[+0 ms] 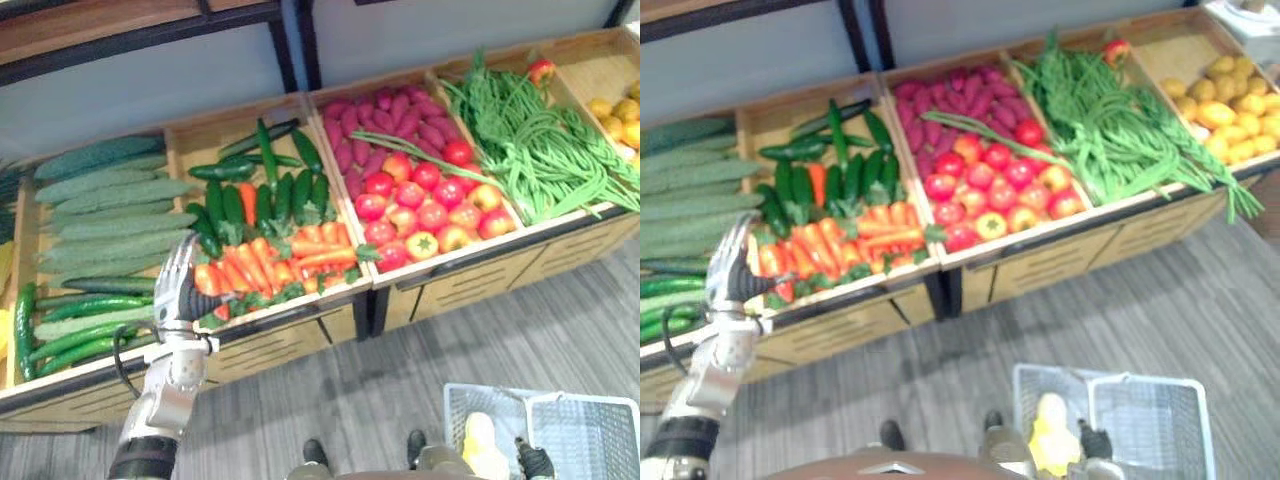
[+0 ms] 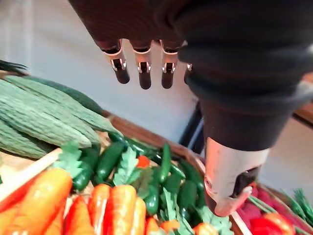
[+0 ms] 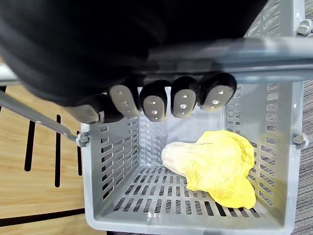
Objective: Pick vegetable in the basket
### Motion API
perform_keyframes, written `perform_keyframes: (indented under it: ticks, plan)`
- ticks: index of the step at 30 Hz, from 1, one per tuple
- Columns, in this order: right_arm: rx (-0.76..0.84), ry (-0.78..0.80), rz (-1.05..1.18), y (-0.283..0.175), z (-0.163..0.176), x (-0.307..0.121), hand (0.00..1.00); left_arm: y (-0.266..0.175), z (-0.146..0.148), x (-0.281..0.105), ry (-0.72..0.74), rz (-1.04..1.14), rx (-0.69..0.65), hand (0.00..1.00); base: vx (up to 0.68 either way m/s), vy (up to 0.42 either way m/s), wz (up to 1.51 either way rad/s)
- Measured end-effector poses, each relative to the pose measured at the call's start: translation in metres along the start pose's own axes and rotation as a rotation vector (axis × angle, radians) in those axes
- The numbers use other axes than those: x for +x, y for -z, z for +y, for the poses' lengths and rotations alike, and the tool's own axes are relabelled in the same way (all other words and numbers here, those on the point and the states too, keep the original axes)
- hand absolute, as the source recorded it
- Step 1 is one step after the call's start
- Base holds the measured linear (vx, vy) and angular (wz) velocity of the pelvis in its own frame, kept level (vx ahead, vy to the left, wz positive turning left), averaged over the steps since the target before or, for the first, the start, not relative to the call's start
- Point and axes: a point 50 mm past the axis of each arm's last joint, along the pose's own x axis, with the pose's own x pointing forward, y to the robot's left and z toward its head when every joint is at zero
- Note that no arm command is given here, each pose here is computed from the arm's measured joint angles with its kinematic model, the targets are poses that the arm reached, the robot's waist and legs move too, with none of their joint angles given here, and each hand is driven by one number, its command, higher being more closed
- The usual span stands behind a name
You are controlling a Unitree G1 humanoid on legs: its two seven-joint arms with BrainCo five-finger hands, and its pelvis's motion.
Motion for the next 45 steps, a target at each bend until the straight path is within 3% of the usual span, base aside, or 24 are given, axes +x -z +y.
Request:
perform_keyframes:
  ticks: [9, 18, 29, 45]
  plan:
    - [-0.068, -0.028, -0.096, -0.020, 0.003, 0.001, 1.00, -0.033, -0.015, 0.024, 0.215, -0.233, 0.141, 0.00, 0.00, 0.000, -0.17]
    - [-0.069, -0.026, -0.135, -0.027, 0.000, 0.001, 1.00, -0.069, -0.033, 0.035, 0.387, -0.418, 0.189, 0.00, 0.01, -0.007, -0.08]
    - [-0.070, -0.032, -0.153, -0.031, -0.001, 0.001, 1.00, -0.068, -0.026, 0.051, 0.346, -0.369, 0.228, 0.00, 0.01, -0.003, -0.02]
    - [-0.065, -0.029, -0.188, -0.042, 0.000, 0.001, 1.00, -0.076, 0.008, 0.090, 0.146, -0.270, 0.196, 0.00, 0.03, 0.001, 0.02]
